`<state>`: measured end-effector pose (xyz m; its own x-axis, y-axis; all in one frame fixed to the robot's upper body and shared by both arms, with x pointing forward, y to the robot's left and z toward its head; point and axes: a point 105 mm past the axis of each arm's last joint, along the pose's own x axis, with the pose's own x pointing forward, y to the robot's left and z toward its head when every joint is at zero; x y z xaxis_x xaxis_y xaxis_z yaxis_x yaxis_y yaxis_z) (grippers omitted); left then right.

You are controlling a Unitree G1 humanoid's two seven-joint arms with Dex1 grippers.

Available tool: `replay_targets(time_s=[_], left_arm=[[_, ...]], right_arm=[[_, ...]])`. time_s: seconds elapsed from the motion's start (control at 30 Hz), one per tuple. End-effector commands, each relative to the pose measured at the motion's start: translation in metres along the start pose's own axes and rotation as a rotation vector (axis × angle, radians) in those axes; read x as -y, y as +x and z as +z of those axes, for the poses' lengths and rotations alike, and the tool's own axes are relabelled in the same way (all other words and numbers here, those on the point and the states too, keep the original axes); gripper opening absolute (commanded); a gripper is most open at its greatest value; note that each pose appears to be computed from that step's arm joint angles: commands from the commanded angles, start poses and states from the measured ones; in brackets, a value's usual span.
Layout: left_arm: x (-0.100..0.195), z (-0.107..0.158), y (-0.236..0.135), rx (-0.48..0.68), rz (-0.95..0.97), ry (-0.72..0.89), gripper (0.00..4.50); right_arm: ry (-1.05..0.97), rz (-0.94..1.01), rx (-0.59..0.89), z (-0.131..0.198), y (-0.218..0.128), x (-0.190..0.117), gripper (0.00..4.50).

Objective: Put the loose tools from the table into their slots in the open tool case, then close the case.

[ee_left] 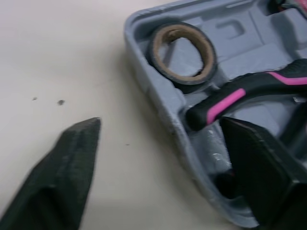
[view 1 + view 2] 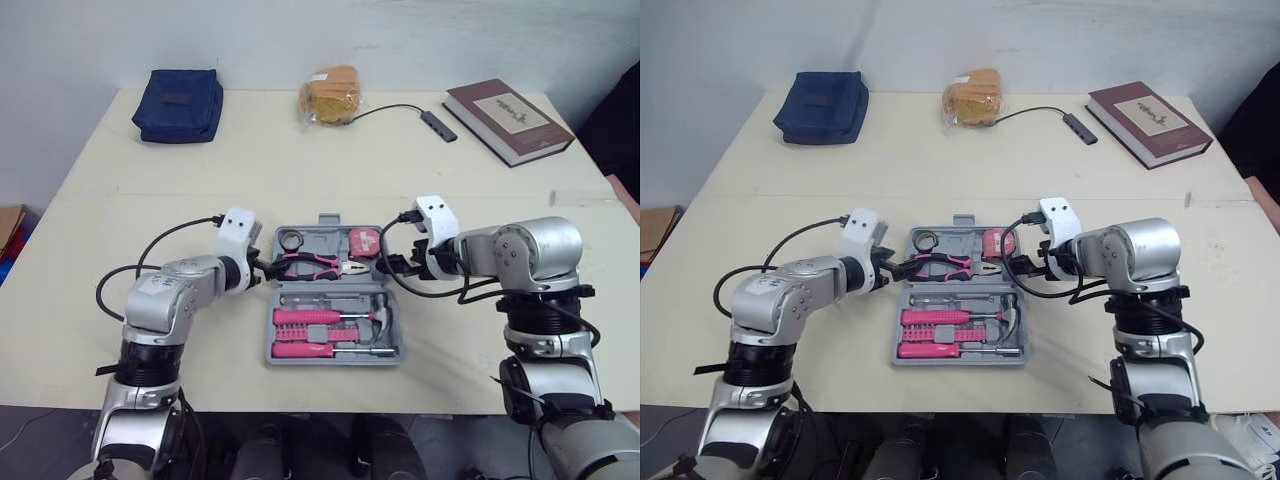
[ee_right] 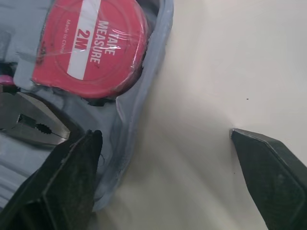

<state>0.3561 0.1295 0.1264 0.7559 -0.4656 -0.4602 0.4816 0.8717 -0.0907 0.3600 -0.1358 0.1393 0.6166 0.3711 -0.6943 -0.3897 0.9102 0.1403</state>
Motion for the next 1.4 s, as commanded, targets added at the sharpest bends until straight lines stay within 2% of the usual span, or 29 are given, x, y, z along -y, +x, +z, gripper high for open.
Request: replay_targets(time_s=[0.03, 0.13, 0.17, 0.2, 0.23, 0.4, 0.57, 0.7, 0.8, 0.87, 0.93, 1.1, 1.2, 1.4], left_arm=[[0.004, 0.002, 0.000, 0.005, -0.017, 0.010, 2.02], [0.008, 0.006, 0.000, 0.027, -0.030, 0.019, 0.82], [0.008, 0.007, 0.000, 0.031, -0.034, 0.015, 0.27], [0.009, 0.009, 0.000, 0.040, -0.044, 0.002, 0.02], [0.011, 0.009, 0.001, 0.044, -0.052, -0.006, 0.00], [0.016, 0.019, 0.000, 0.115, -0.101, -0.017, 0.00], [0.014, 0.038, -0.003, 0.277, -0.116, 0.079, 0.00], [0.012, 0.039, -0.004, 0.301, -0.120, 0.147, 0.00], [-0.006, 0.051, -0.007, 0.445, -0.026, 0.201, 0.00], [-0.011, 0.052, -0.009, 0.502, 0.019, 0.346, 0.00], [-0.010, 0.053, -0.015, 0.598, 0.005, 0.418, 0.00], [-0.018, 0.040, -0.023, 0.678, 0.086, 0.661, 0.00], [-0.013, 0.029, -0.028, 0.707, 0.075, 0.780, 0.00], [-0.023, 0.014, -0.038, 0.704, 0.170, 0.831, 0.00]], right_arm=[[0.004, 0.024, -0.054, -0.011, 0.007, -0.005, 2.73], [0.031, 0.039, -0.044, -0.008, 0.010, -0.009, 1.41], [0.035, 0.044, -0.037, -0.006, 0.010, -0.011, 0.73], [0.032, 0.044, -0.032, -0.005, 0.010, -0.012, 0.30], [0.031, 0.044, -0.027, -0.005, 0.009, -0.012, 0.03], [0.017, 0.027, 0.045, -0.001, 0.003, -0.011, 0.03], [-0.085, 0.036, 0.273, 0.018, -0.008, -0.012, 0.03], [-0.149, 0.029, 0.378, 0.021, -0.012, -0.010, 0.03], [-0.323, -0.092, 0.443, 0.017, -0.014, 0.007, 0.03], [-0.463, -0.134, 0.568, 0.022, -0.021, 0.009, 0.03], [-0.566, -0.153, 0.639, 0.021, -0.023, 0.007, 0.03], [-0.796, -0.170, 0.800, 0.008, -0.027, 0.002, 0.03], [-0.915, -0.218, 0.801, -0.006, -0.024, 0.008, 0.03], [-1.123, -0.289, 0.775, -0.043, -0.017, 0.023, 0.03]])
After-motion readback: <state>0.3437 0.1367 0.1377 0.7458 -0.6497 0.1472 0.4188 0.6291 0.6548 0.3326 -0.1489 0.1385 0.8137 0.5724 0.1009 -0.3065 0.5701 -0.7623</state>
